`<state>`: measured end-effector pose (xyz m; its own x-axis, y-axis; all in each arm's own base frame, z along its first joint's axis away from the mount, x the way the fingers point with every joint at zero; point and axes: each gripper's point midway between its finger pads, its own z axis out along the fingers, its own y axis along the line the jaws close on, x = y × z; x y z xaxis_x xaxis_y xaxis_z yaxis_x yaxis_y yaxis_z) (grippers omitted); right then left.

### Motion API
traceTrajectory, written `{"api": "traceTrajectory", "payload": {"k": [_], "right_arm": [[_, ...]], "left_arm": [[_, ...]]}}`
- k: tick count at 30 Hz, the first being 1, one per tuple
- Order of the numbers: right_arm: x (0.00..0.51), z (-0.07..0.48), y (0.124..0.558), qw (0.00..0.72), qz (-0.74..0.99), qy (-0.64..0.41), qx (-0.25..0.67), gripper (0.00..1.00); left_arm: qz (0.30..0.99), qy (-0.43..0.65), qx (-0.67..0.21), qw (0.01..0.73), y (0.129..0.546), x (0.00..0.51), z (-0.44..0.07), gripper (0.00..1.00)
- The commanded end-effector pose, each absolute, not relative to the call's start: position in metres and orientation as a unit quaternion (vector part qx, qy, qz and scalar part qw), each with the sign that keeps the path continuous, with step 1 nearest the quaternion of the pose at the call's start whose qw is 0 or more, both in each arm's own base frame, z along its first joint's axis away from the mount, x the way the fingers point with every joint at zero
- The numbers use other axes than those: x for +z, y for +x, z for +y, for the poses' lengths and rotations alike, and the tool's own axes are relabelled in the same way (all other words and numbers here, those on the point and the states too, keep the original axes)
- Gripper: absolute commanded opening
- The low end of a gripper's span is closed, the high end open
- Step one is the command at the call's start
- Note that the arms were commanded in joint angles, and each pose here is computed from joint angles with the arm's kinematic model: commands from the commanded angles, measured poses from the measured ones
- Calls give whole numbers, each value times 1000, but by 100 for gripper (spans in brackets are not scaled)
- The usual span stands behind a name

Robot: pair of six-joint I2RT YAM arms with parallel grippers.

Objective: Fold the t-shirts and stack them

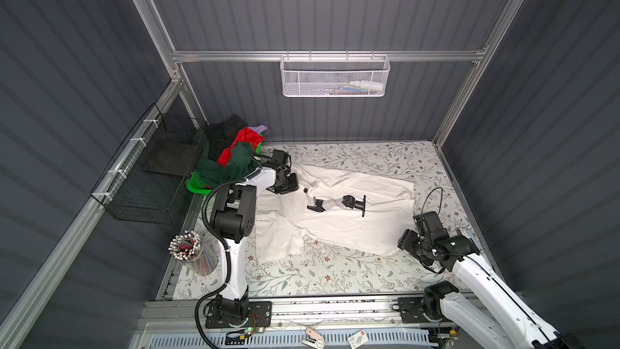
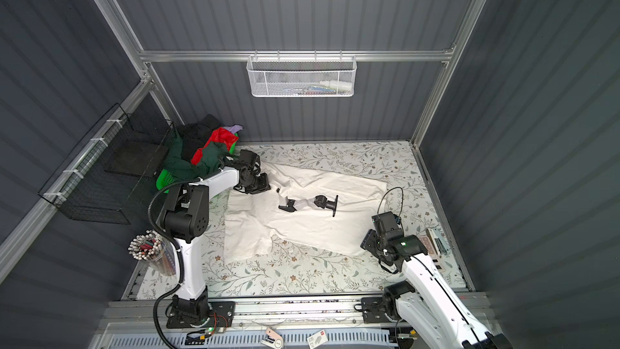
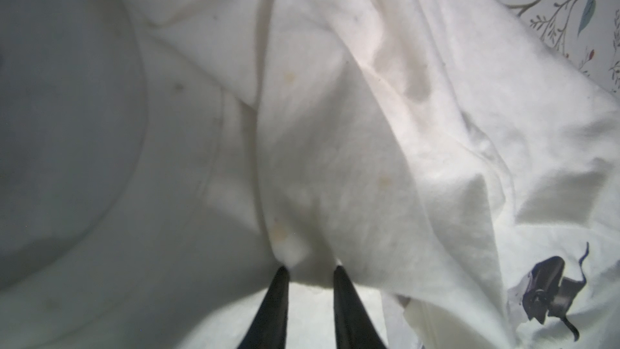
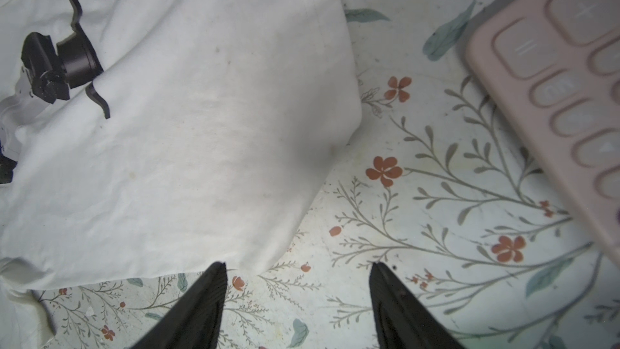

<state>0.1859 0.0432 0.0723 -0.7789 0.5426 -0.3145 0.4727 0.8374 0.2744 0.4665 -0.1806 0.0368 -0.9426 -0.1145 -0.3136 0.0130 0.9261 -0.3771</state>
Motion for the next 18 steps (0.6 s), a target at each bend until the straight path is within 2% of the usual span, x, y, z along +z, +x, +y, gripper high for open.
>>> {"api": "traceTrajectory", "payload": {"k": [1, 5, 10, 18], "right_arm": [[66, 42, 180, 182, 943, 266, 86, 70], [65, 43, 180, 182, 943, 265, 91, 69], [67, 41, 181, 187, 941, 266, 91, 69], [69, 39, 182, 191, 939, 272, 91, 69]], "left_arm": [[968, -17, -186, 165, 470, 39, -184, 22], [967, -10, -193, 165, 475, 39, -189, 17], [968, -8, -187, 164, 475, 39, -187, 1], [964, 5, -182, 193, 474, 65, -181, 0]]}}
